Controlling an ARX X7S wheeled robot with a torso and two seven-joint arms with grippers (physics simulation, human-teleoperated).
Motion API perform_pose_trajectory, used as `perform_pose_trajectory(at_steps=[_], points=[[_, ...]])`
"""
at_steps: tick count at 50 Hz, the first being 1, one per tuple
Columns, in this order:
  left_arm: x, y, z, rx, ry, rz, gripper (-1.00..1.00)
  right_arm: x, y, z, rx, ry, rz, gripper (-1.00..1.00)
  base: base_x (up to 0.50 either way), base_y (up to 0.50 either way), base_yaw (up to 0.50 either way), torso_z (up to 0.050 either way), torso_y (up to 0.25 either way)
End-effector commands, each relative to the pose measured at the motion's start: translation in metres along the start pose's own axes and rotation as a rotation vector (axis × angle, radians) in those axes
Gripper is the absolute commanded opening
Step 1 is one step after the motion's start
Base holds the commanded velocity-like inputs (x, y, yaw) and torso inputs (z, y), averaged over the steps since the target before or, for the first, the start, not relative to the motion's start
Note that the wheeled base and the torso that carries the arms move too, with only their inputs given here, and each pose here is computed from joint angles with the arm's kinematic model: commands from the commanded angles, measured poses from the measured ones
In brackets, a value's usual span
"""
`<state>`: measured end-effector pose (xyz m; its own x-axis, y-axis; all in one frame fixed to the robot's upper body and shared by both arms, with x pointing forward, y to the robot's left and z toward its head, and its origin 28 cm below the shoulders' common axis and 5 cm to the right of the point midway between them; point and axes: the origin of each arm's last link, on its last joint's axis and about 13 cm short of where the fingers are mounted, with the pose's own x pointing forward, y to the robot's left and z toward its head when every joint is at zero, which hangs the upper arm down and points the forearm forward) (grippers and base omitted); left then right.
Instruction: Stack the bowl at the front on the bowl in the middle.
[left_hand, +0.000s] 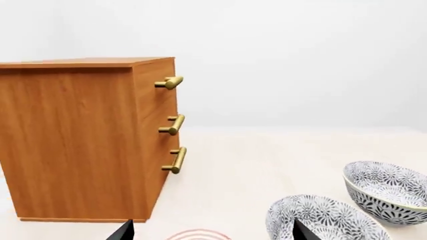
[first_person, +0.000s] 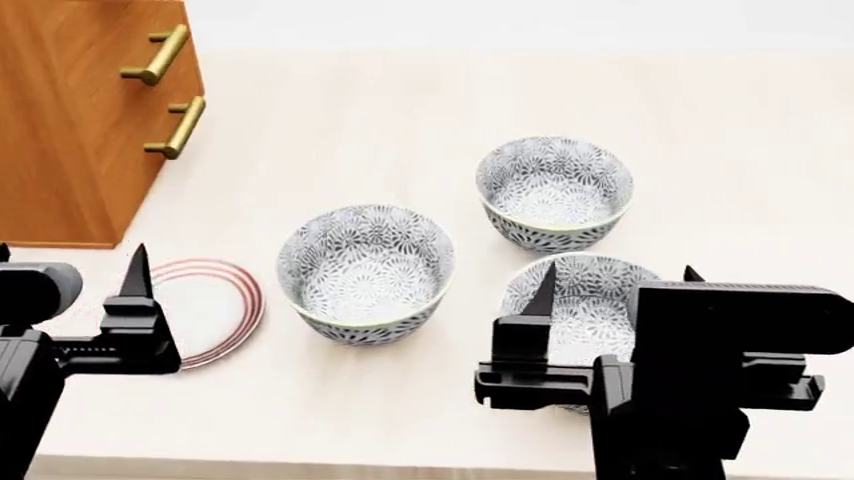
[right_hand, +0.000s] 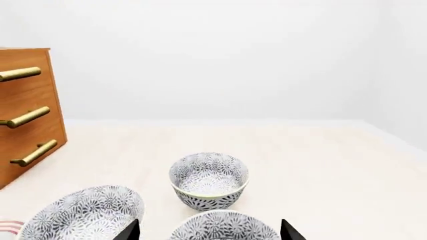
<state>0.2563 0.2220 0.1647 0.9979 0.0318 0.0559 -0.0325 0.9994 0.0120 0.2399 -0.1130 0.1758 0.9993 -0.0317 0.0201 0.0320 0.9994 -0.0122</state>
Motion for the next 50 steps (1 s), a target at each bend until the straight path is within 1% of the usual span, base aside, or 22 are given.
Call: perform_pose_trajectory(at_steps=[1, 5, 7, 13, 14, 15, 16, 17, 28, 50], points=[[0.0009, 0.0001, 0.0011, 0.017, -0.019, 0.013, 1.00, 0.0011, 0.0013, 0.0005, -0.028, 0.003, 0.001, 1.00, 0.00, 0.50, 0.00, 0.000, 0.000], [0.0013, 0.0002, 0.0010, 0.018, -0.020, 0.013, 1.00, 0.0033, 0.0027, -0.0024, -0.031, 0.013, 0.009, 1.00, 0.00, 0.41, 0.00, 0.000, 0.000], [0.0015, 0.0003, 0.0010, 0.016, -0.021, 0.013, 1.00, 0.0036, 0.0036, -0.0038, -0.046, 0.018, 0.015, 1.00, 0.00, 0.00, 0.00, 0.000, 0.000], [0.0023, 0.0002, -0.0006, 0.015, -0.019, 0.014, 1.00, 0.0048, 0.0045, -0.0060, -0.049, 0.032, 0.005, 1.00, 0.00, 0.00, 0.00, 0.000, 0.000], [0.0024, 0.0003, -0.0014, 0.015, -0.018, 0.015, 1.00, 0.0045, 0.0047, -0.0069, -0.066, 0.023, 0.000, 1.00, 0.00, 0.00, 0.00, 0.000, 0.000], [0.0024, 0.0003, -0.0015, 0.015, -0.018, 0.015, 1.00, 0.0044, 0.0048, -0.0067, -0.054, 0.026, 0.009, 1.00, 0.00, 0.00, 0.00, 0.000, 0.000], [0.0023, 0.0003, -0.0021, 0.015, -0.019, 0.015, 1.00, 0.0044, 0.0049, -0.0065, -0.041, 0.047, 0.049, 1.00, 0.00, 0.00, 0.00, 0.000, 0.000], [0.0019, 0.0002, -0.0024, 0.016, -0.019, 0.016, 1.00, 0.0029, 0.0050, -0.0069, -0.041, 0.034, 0.071, 1.00, 0.25, 0.00, 0.00, 0.000, 0.000], [0.0020, 0.0004, -0.0039, 0.021, -0.019, 0.014, 1.00, 0.0028, 0.0075, -0.0079, -0.065, 0.030, 0.066, 1.00, 0.50, -0.01, 0.00, 0.000, 0.000], [0.0027, -0.0001, -0.0027, 0.023, -0.027, 0.011, 1.00, 0.0033, 0.0075, -0.0061, -0.082, 0.026, 0.066, 1.00, 0.50, 0.00, 0.00, 0.000, 0.001]])
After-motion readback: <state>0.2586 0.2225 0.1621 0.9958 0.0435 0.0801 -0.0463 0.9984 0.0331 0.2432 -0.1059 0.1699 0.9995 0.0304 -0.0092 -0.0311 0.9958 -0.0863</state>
